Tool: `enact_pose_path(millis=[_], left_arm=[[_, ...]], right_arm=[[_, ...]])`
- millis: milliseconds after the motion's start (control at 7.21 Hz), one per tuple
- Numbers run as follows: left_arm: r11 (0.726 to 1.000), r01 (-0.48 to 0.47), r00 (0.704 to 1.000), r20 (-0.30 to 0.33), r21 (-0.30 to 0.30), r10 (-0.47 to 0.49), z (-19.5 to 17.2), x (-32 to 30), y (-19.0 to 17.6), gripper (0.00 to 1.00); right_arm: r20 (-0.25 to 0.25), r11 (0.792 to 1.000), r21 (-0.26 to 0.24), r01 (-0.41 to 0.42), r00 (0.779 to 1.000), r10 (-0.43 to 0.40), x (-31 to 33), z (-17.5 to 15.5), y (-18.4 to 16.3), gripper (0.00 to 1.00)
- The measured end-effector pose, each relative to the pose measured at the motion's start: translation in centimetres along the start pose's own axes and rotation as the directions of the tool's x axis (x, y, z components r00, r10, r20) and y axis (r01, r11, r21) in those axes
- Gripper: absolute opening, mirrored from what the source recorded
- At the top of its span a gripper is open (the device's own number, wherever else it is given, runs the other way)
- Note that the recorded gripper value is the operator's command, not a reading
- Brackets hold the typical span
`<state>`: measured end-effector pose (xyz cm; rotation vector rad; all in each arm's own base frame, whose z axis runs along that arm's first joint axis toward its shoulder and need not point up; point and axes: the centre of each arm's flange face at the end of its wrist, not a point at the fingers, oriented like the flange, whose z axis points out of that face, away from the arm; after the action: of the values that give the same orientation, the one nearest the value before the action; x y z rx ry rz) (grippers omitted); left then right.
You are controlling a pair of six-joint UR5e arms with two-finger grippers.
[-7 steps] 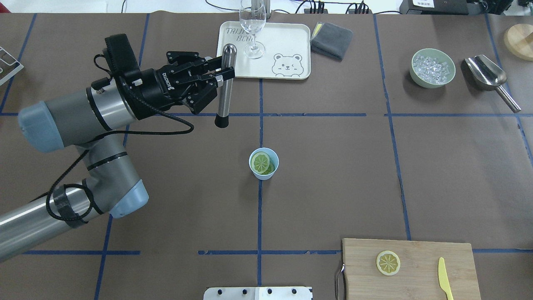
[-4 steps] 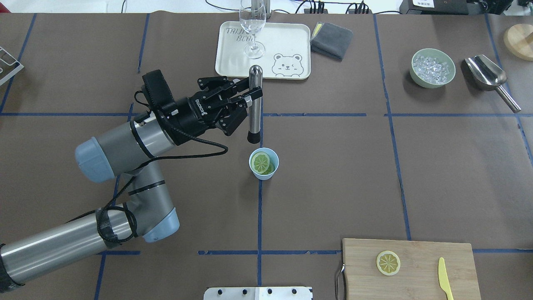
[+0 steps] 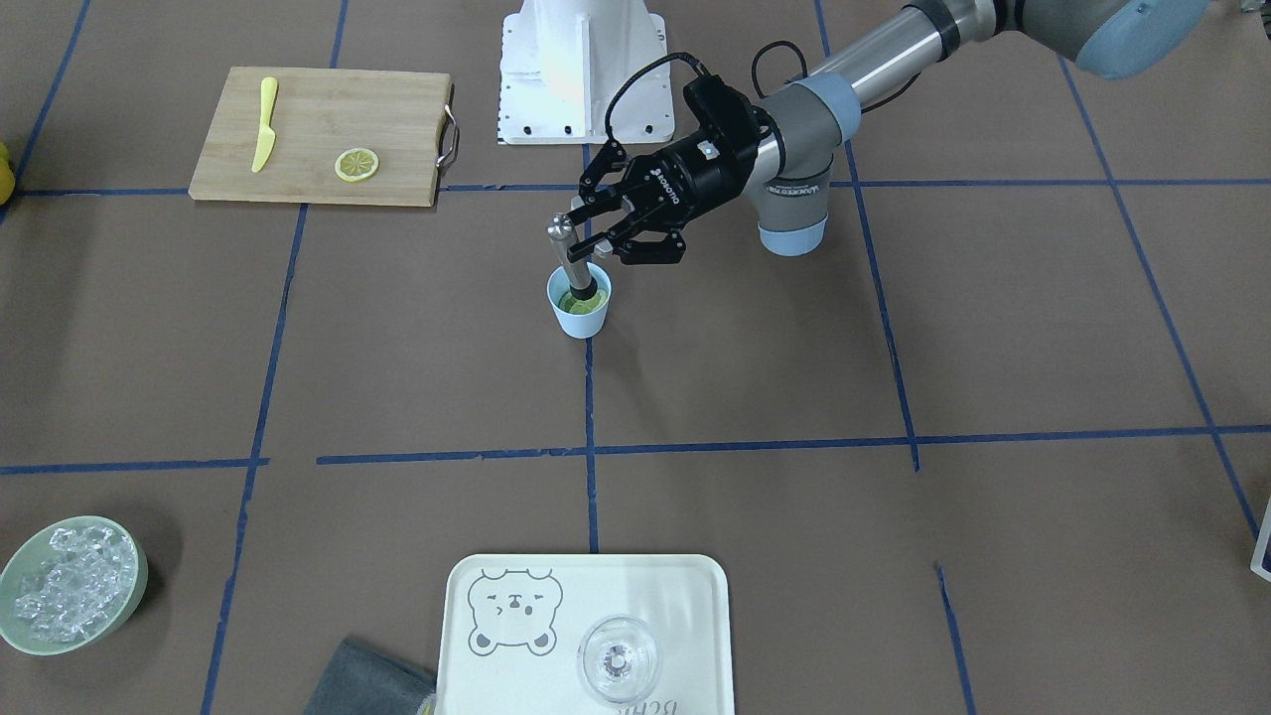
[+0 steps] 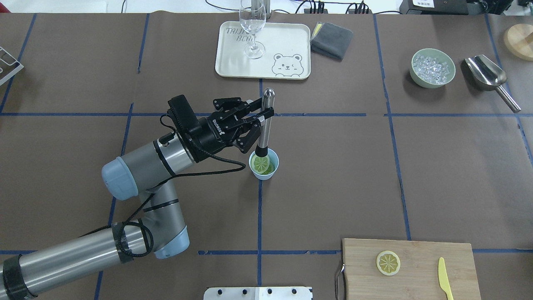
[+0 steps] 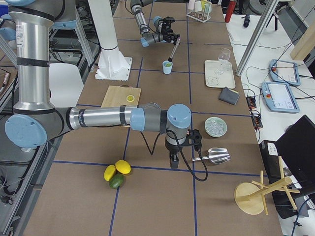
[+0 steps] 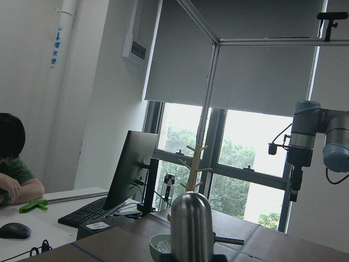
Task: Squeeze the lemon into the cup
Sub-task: 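Press the muddler down into the cup onto the lemon slice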
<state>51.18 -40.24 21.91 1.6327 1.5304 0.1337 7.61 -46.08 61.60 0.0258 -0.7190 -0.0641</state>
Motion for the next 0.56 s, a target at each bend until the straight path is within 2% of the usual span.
enact_pose_path(millis=[555], left_arm=[[0.999, 0.017, 0.999, 0.040, -0.042, -0.015, -0.3, 1.5, 3.8, 0.00]], right_arm=[[-0.002, 1.000, 0.000, -0.010, 1.000, 0.010, 0.5, 0.0, 0.4, 1.00]])
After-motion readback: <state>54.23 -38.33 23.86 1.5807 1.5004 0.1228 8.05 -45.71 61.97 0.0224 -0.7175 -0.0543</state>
